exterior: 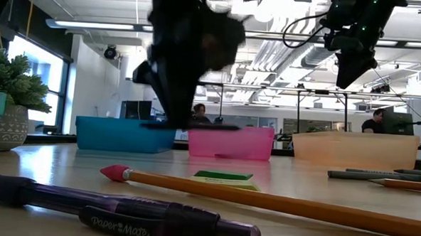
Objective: Sort crayons/erasers/pens/pencils in bins
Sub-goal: Put the top black pen into the blue bin
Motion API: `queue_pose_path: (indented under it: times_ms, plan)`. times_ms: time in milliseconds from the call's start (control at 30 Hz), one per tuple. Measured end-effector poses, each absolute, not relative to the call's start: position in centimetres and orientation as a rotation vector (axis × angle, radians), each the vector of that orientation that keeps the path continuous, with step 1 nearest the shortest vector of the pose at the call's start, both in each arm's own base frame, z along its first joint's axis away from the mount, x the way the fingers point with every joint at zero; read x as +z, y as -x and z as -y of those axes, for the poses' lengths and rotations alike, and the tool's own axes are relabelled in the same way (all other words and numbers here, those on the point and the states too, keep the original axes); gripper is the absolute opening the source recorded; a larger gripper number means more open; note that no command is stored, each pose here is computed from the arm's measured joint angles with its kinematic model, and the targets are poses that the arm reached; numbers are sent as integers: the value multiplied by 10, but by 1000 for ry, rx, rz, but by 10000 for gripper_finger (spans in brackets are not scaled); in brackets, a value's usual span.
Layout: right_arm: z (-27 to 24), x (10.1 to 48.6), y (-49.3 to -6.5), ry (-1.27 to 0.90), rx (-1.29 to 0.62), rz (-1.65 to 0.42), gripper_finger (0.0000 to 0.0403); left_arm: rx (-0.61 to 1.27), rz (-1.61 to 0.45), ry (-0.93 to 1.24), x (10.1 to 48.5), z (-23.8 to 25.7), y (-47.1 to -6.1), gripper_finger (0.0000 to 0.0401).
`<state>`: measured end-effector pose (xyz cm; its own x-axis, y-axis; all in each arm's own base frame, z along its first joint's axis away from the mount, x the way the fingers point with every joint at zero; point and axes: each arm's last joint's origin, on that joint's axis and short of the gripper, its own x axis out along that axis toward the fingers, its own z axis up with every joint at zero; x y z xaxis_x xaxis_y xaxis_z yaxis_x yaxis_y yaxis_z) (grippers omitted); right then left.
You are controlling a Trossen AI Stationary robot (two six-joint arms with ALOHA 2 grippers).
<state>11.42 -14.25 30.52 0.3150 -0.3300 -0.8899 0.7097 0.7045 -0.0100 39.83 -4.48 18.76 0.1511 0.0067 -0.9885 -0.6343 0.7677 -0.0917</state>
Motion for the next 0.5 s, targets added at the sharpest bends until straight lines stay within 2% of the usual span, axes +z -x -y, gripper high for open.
queue_pose_path:
  times_ms: [200,500]
  plan:
    - [142,305,-114,-423,-712,-1041,129,496,-1350,568,209,67,-384,12]
    - [143,305,-114,-417,-710,-1042,129,618,-1378,592,226,111,-355,12]
